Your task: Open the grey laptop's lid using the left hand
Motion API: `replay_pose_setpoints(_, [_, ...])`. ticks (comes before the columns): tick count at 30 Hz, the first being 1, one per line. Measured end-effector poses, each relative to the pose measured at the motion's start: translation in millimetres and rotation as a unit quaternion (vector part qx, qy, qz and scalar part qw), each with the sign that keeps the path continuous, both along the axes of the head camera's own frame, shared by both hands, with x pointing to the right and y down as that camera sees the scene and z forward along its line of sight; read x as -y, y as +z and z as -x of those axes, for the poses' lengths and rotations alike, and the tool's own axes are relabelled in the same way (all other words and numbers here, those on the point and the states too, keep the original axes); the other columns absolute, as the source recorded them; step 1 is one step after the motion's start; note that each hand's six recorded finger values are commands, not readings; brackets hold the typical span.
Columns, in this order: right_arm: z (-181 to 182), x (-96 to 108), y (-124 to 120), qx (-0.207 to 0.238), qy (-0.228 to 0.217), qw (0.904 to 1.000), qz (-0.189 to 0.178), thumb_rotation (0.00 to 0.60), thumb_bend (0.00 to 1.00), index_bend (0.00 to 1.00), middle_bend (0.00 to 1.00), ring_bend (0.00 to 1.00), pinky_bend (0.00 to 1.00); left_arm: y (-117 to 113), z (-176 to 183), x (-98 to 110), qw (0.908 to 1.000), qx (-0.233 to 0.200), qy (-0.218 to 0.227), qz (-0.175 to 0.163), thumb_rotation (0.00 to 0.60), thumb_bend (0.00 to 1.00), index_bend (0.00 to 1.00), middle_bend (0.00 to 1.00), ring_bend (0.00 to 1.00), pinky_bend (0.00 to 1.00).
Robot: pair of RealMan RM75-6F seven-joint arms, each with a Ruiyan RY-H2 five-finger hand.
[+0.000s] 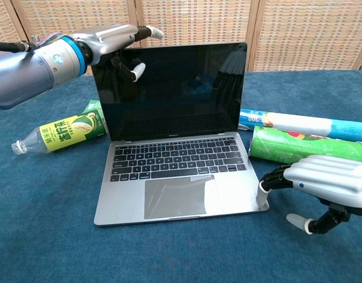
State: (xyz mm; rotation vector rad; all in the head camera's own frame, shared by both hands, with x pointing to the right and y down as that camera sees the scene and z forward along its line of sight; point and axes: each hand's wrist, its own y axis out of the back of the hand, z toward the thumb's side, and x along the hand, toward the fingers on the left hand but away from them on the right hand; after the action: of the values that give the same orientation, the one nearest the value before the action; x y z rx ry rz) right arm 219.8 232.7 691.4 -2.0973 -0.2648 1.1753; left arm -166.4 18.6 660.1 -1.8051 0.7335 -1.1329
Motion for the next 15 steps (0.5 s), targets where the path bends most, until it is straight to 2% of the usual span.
replay_pose_setpoints(15, [2.7,3.9,-4.9,0.002,0.004,0.9999,-0.016,0.6,0.64,0.35,0.33,0.25,0.28,-3.3,8.3,-2.1,1.0,-0.006,-0.006,0.005,0.6,0.58,0.0,0.0,0.0,0.0])
